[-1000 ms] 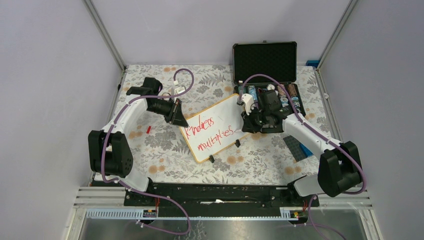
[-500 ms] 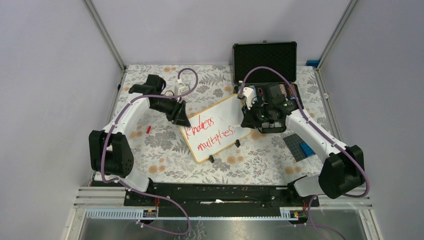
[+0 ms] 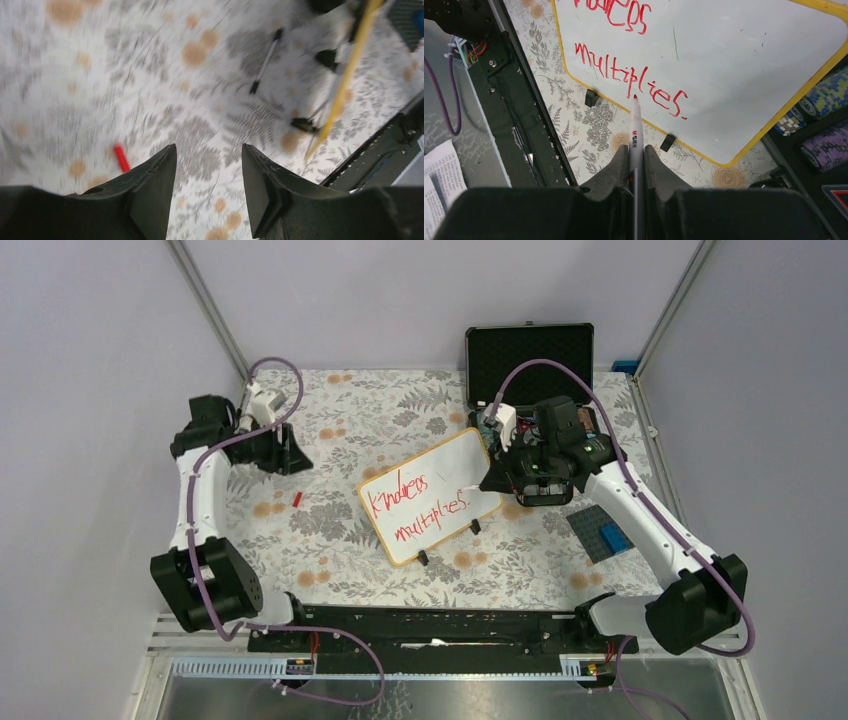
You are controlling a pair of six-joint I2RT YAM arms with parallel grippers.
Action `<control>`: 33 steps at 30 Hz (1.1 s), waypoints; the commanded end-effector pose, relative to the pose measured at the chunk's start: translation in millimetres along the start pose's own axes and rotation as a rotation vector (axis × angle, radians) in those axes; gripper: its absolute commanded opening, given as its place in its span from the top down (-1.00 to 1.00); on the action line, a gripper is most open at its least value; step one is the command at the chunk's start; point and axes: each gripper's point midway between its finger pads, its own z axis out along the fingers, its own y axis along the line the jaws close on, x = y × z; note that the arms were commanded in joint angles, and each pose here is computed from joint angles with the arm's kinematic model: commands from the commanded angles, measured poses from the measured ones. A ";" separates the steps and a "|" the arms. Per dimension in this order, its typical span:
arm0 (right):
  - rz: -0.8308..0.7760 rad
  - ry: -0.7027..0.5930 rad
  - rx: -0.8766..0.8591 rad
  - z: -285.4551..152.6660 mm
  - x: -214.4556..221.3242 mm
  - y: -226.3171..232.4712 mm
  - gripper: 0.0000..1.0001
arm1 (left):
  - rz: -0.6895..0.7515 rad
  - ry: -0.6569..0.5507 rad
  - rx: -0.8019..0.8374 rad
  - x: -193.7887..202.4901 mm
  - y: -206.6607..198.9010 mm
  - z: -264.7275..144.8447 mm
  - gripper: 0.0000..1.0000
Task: Write a sentence on the whiteboard
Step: Put down the whiteboard on the whiteboard stand, then pick up the pen cap from the center of the board.
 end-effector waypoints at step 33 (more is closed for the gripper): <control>0.092 -0.097 -0.045 -12.6 -23.0 18.2 1.00 | -0.109 0.303 -0.441 164.9 152.7 51.2 0.24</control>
